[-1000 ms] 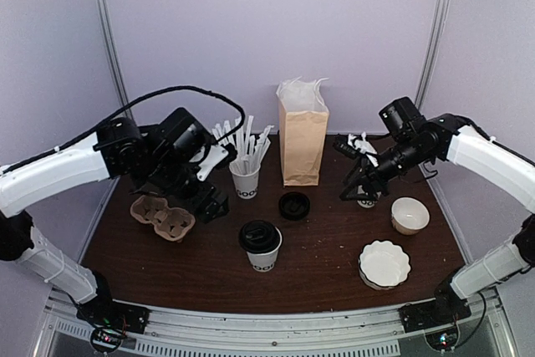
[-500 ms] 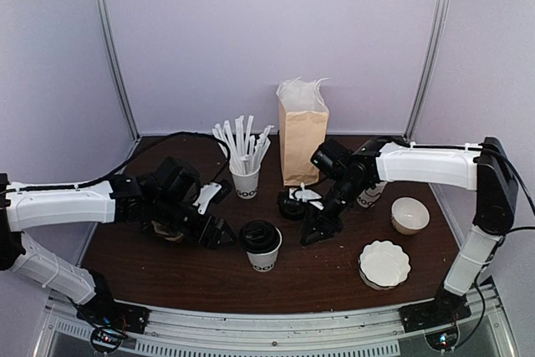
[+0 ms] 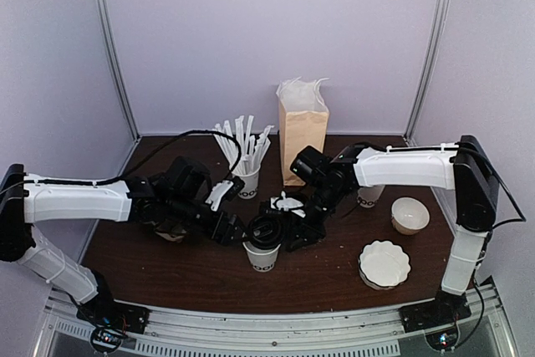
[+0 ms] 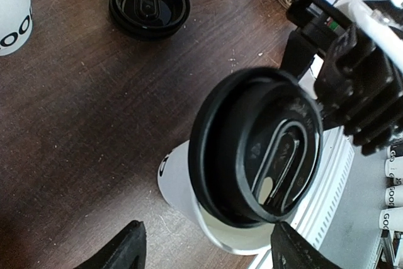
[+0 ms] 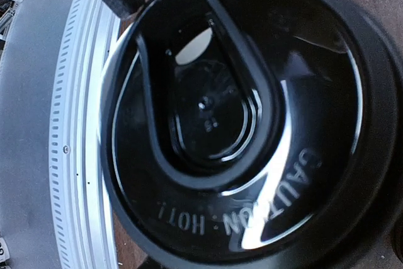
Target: Pack the takeout coffee
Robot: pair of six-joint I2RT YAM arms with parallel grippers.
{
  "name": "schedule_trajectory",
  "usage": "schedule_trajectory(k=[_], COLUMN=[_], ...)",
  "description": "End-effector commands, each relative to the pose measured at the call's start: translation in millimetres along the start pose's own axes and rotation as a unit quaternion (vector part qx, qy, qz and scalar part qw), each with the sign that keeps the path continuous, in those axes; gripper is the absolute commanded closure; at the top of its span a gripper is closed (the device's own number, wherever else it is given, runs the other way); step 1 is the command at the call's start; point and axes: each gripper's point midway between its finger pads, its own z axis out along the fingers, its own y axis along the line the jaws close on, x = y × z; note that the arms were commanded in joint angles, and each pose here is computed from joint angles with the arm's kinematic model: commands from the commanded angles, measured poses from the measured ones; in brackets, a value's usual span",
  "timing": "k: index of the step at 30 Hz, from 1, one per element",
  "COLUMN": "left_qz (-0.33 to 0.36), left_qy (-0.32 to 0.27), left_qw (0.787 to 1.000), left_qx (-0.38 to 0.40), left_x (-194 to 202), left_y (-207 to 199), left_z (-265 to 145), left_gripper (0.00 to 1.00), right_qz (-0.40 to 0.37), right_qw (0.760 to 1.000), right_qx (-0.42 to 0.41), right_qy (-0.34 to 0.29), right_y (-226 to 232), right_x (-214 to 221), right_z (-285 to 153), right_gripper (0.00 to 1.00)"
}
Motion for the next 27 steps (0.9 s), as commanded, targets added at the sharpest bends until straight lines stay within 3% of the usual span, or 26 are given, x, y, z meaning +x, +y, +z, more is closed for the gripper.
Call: schedule_trajectory(k=[1,9,17,27], left_qz=[0.002,0.032,0.043,0.054], left_qy=[-0.013,-0.045,-0.056,-0.046], left_qw=[1.0,0.998,0.997,0.991], left_qx=[0.016,0.001,-0.043,-0.112], left_x=[-13.4,-18.5,-20.8,-19.2], left_y=[-7.3,-12.9,0.0,29.0], left_z=[-1.1,-31.9,-40.1,-41.5], left_gripper=[0.29,0.21,0.2,0.21], right_qz=[-0.016,-0.027,-0.038,-0.051], right_qw=[1.0,0.999,0.998,0.99], right_qx=[0.011,0.031,0.044,0.129], right_qy=[-0.003,0.003,0.024,0.003], right_y=[-2.4,-0.3,4.4,-36.8], right_x=[-6.3,-2.7,8.2,-11.0], right_z=[-4.4,-14.5,-36.3,-57.8], right_gripper=[0.7,0.65,0.61,0.69])
